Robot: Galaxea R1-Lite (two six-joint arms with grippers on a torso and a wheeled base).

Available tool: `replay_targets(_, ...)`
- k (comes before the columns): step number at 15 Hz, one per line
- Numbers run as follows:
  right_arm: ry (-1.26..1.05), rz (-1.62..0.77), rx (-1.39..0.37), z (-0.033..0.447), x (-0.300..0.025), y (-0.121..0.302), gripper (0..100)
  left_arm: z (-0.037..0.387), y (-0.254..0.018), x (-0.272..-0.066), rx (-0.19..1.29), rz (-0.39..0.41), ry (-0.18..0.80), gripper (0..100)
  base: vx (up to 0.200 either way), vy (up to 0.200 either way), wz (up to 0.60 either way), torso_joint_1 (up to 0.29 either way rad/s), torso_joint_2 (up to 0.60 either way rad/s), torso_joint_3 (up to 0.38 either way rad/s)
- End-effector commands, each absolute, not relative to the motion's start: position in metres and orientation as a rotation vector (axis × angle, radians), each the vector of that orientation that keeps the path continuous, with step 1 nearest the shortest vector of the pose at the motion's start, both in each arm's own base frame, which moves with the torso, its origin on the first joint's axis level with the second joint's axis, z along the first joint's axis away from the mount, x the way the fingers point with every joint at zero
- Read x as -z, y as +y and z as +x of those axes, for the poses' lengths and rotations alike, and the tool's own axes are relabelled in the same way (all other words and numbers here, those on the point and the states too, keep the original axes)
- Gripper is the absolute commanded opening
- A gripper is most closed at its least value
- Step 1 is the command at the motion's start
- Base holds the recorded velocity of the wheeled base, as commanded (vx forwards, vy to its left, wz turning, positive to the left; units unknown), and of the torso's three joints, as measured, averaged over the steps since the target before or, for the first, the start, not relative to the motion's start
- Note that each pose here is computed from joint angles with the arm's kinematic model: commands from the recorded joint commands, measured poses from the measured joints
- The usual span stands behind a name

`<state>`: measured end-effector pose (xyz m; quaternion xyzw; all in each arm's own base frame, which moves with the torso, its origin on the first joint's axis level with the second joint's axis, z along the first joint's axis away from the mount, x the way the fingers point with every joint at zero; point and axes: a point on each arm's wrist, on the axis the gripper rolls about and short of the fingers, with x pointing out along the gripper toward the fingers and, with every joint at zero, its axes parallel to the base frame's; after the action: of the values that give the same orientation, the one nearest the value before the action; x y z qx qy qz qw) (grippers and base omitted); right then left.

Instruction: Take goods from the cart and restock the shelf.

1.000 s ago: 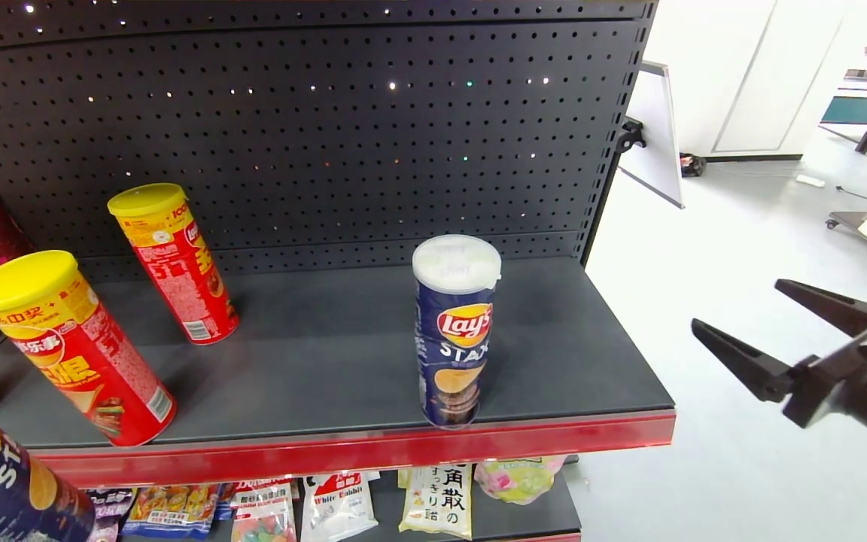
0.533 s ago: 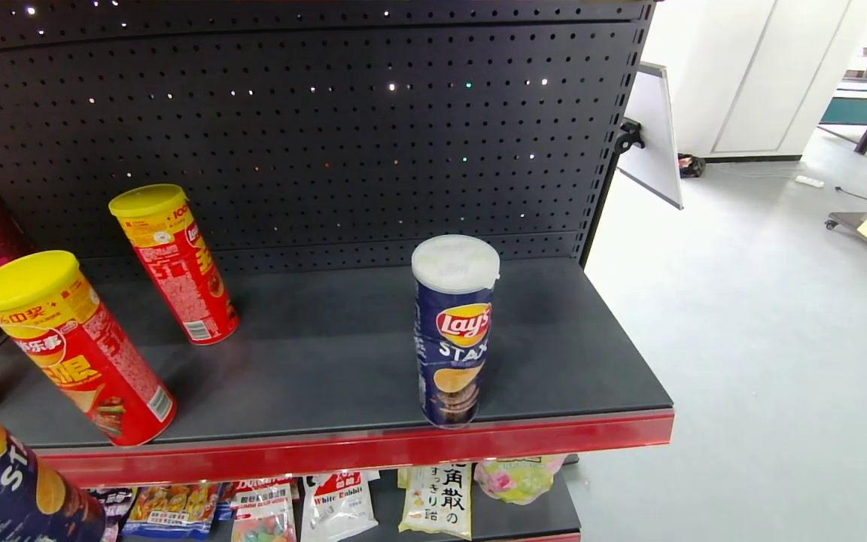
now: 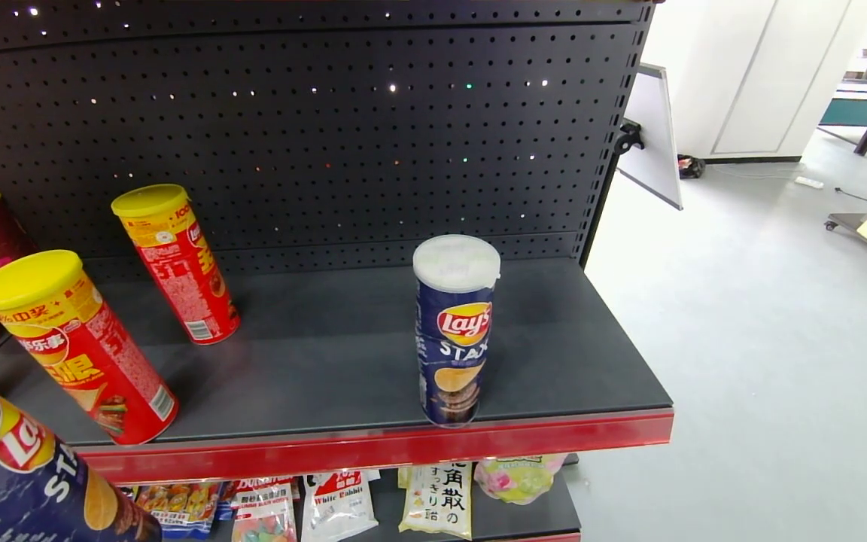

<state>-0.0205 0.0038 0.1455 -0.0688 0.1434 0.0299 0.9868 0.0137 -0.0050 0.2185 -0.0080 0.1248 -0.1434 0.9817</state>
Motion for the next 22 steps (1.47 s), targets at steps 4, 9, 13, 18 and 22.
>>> replay_targets(4, 0.206, -0.137, 0.032, -0.037, -0.11, 0.008, 100, 0.026, -0.008, -0.216, 0.292, -0.017, 0.307, 0, 0.0, 0.0, 0.0, 0.0, 0.0, 0.0)
replay_targets(9, 0.211, -0.14, 0.022, -0.029, -0.095, 0.007, 100, 0.025, -0.008, -0.216, 0.338, -0.014, 0.299, 0, 0.0, 0.0, 0.0, 0.0, 0.0, 0.0)
replay_targets(13, 0.165, -0.147, -0.016, -0.023, -0.089, 0.007, 100, 0.026, -0.009, -0.214, 0.369, 0.003, 0.28, 0, 0.0, 0.0, 0.0, 0.0, 0.0, 0.0)
replay_targets(18, 0.071, -0.131, -0.031, -0.017, -0.085, 0.006, 100, 0.031, -0.01, -0.214, 0.374, 0.03, 0.268, 0, 0.0, 0.0, 0.0, 0.0, 0.0, 0.0)
replay_targets(22, 0.063, -0.12, 0.102, -0.016, -0.085, 0.003, 100, 0.032, -0.01, -0.215, 0.376, 0.029, 0.269, 0, 0.0, 0.0, 0.0, 0.0, 0.0, 0.0)
